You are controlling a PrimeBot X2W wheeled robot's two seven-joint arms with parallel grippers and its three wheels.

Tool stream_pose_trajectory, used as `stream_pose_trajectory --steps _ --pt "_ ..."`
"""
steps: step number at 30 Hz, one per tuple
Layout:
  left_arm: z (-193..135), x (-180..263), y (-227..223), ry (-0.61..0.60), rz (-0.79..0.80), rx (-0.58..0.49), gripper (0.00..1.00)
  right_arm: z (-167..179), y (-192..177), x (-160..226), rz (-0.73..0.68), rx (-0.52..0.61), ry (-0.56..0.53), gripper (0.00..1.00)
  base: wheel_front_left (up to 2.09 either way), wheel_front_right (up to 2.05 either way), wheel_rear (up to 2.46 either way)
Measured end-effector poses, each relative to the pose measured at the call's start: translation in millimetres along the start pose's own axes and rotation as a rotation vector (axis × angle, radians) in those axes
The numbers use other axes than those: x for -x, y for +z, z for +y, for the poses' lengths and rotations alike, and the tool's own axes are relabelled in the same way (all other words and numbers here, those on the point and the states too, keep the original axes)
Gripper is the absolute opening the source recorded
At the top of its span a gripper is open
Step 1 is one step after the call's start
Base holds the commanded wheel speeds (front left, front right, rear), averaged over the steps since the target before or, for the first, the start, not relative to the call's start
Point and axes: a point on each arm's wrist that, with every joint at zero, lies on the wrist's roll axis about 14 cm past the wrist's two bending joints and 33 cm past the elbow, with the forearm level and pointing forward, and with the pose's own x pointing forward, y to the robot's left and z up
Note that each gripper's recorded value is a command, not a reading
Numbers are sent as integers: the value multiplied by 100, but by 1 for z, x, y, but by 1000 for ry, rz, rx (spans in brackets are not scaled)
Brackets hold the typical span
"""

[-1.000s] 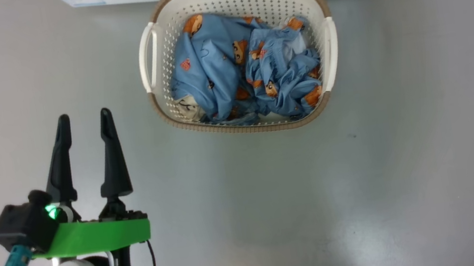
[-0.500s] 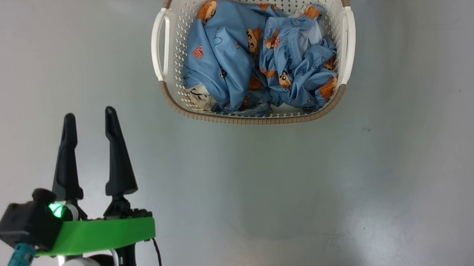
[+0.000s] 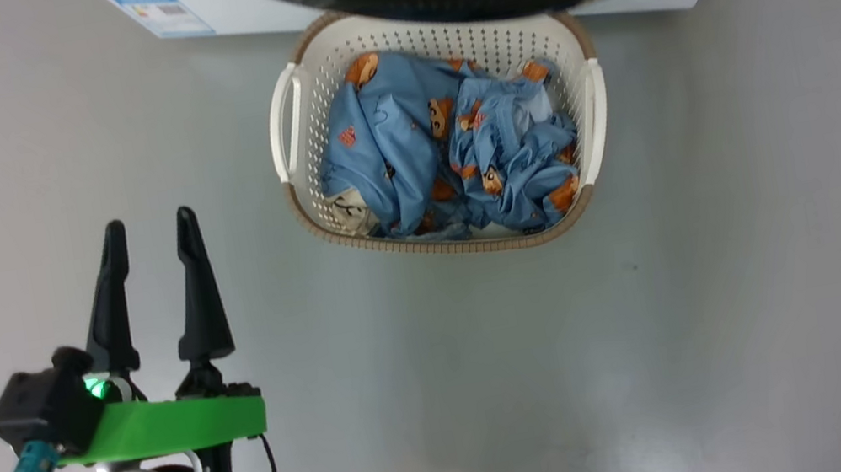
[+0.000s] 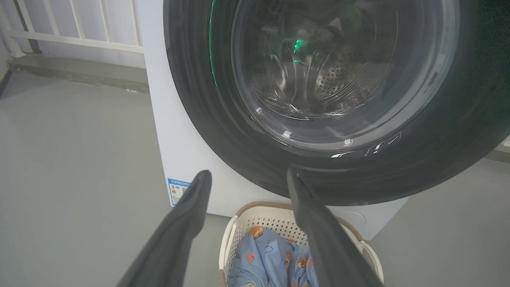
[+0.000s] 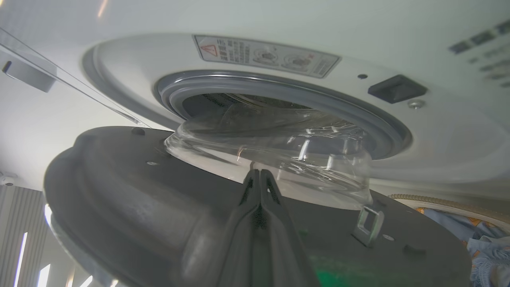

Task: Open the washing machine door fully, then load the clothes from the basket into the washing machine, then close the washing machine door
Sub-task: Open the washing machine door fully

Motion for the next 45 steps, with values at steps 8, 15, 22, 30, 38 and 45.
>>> stream_pose_trajectory --steps 8,15,22,30,38,45 --pt "1 18 7 1 -2 1 100 12 -35 14 74 -33 2 0 0 0 0" --pt "6 40 15 17 -11 1 100 20 -69 32 132 -65 -8 0 0 0 0" --pt "14 68 27 40 -38 6 100 30 -109 48 201 -103 -11 0 0 0 0" --pt "27 98 43 79 -81 6 100 55 -158 50 303 -104 43 0 0 0 0" --pt "45 122 54 134 -115 2 100 70 -195 46 394 -117 88 0 0 0 0" --pt "64 149 64 200 -152 -3 100 85 -237 45 485 -160 149 0 0 0 0"
